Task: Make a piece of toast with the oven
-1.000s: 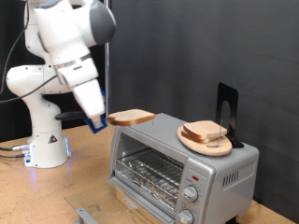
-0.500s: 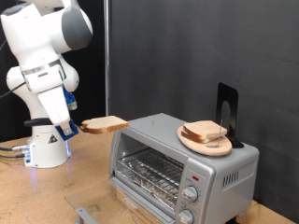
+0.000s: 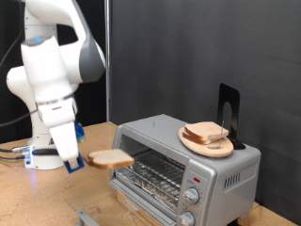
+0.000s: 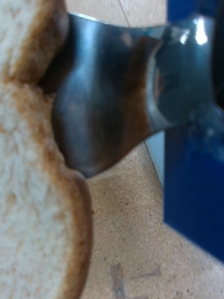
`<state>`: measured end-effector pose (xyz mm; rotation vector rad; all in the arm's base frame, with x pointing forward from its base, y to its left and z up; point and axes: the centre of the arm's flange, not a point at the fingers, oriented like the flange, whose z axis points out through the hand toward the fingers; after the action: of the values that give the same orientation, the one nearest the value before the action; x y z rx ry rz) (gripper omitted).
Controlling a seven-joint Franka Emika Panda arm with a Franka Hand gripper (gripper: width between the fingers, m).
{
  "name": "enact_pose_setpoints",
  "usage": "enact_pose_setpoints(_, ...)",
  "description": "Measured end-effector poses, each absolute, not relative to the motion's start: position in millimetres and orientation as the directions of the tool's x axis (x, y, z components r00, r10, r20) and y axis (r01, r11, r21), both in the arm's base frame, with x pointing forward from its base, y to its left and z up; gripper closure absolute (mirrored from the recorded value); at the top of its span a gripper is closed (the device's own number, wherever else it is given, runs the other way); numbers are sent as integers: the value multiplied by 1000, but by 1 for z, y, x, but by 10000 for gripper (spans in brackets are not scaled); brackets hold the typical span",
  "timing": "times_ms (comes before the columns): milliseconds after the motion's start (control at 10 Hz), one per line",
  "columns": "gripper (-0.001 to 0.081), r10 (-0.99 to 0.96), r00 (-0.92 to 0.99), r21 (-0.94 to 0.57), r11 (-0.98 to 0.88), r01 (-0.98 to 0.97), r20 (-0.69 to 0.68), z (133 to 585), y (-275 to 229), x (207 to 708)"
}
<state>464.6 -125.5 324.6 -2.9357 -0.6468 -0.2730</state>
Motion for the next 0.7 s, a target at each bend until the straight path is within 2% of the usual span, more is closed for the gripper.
enact_pose_setpoints(300, 406, 404, 893, -68, -904, 423, 197, 283, -117, 479)
enact_pose_setpoints(700, 406, 493, 849, -33, -861, 507, 188, 289, -104, 482)
